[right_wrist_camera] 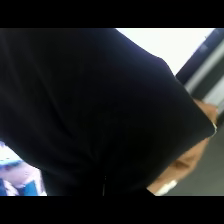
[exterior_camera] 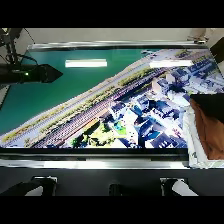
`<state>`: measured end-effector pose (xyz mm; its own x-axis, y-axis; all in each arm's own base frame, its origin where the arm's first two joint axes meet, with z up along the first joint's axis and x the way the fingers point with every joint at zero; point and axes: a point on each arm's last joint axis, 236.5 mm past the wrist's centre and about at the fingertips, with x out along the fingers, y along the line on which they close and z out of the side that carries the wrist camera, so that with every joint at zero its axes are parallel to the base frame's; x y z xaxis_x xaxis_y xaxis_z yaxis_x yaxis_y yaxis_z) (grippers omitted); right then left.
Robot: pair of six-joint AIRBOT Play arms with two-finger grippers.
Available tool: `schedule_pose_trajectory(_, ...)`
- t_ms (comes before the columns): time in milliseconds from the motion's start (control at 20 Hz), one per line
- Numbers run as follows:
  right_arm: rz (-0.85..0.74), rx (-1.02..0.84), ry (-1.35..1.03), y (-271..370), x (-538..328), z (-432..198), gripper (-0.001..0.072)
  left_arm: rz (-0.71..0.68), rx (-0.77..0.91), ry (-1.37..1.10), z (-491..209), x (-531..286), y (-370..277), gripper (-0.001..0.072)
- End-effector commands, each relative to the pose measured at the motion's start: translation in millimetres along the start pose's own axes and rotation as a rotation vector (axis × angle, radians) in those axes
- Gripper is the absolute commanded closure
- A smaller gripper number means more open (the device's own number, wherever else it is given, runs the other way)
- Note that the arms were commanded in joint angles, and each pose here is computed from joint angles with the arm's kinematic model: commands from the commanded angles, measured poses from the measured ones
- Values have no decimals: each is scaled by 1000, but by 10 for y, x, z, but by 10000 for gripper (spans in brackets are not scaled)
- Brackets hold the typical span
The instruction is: Fold the shirts.
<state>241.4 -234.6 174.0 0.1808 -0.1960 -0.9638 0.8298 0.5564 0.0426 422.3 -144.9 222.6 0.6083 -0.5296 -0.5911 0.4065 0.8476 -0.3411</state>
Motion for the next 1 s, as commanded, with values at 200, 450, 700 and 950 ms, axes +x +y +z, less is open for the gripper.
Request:
schedule_pose_trajectory(200,-276,-45,306,-638,697,-709,661,0,17,0,-1,2,1,683)
schedule_pose_trajectory(450,-341,-90,345,-803,886,-810,661,-3,15,0,0,2,-4,683)
schedule_pose_trajectory(700,-343,-92,316,-807,907,-745,347,-9,13,-2,5,-1,-20,683)
schedule_pose_trajectory(950,-251,-165,5,-568,502,35,8,-8,49,-67,233,-187,-124,684)
